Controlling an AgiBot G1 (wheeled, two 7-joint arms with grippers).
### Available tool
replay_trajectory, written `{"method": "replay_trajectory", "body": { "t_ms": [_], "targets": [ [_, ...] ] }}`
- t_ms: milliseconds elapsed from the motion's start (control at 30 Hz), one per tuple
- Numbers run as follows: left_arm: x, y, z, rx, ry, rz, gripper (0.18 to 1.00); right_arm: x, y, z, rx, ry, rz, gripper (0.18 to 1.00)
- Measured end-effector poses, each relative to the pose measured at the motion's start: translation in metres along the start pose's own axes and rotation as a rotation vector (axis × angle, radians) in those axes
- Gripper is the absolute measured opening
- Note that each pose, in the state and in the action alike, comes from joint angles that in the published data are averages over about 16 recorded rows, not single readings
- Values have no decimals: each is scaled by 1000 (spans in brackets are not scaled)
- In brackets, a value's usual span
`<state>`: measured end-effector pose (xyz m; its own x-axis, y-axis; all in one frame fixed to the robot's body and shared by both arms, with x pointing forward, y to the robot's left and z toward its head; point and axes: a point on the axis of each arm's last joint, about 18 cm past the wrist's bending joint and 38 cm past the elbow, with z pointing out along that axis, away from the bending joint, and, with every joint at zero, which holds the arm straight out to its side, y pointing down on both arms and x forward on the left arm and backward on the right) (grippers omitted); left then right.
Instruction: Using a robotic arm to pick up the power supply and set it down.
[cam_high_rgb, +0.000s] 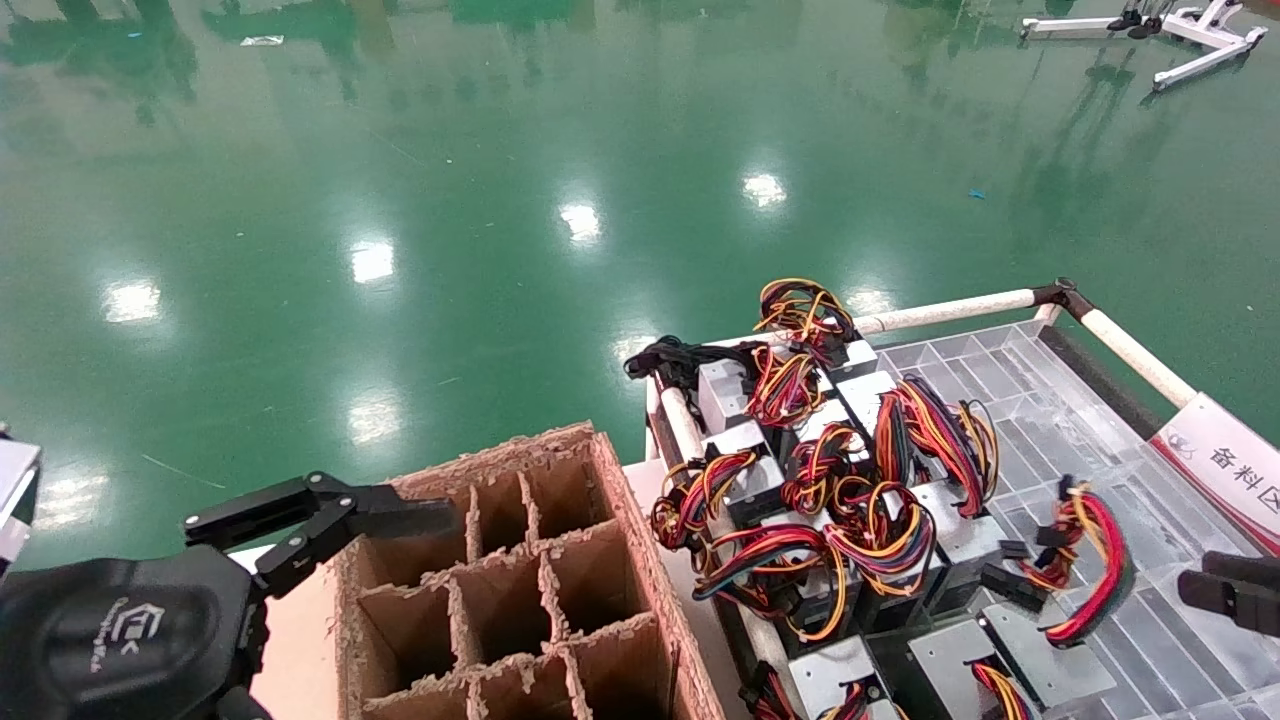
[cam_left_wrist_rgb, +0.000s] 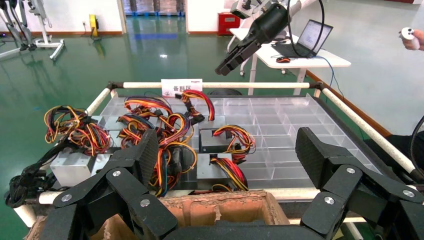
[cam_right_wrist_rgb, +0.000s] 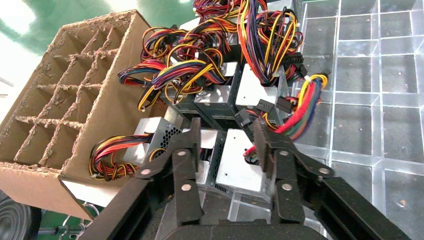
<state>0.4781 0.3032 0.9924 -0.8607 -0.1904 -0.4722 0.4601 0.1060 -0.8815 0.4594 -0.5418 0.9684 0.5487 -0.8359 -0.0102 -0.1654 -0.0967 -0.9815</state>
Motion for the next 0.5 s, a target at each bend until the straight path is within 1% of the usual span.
{"method": "replay_trajectory", "body": {
  "t_ms": [233, 333, 500],
  "targets": [
    [0, 0, 0, 0, 0, 0, 1000, 0, 0, -1, -2, 0, 1, 494],
    [0, 0, 0, 0, 0, 0, 1000, 0, 0, -1, -3, 0, 1, 573],
    [0, 0, 0, 0, 0, 0, 1000, 0, 0, -1, -4, 0, 1, 630]
  ]
}}
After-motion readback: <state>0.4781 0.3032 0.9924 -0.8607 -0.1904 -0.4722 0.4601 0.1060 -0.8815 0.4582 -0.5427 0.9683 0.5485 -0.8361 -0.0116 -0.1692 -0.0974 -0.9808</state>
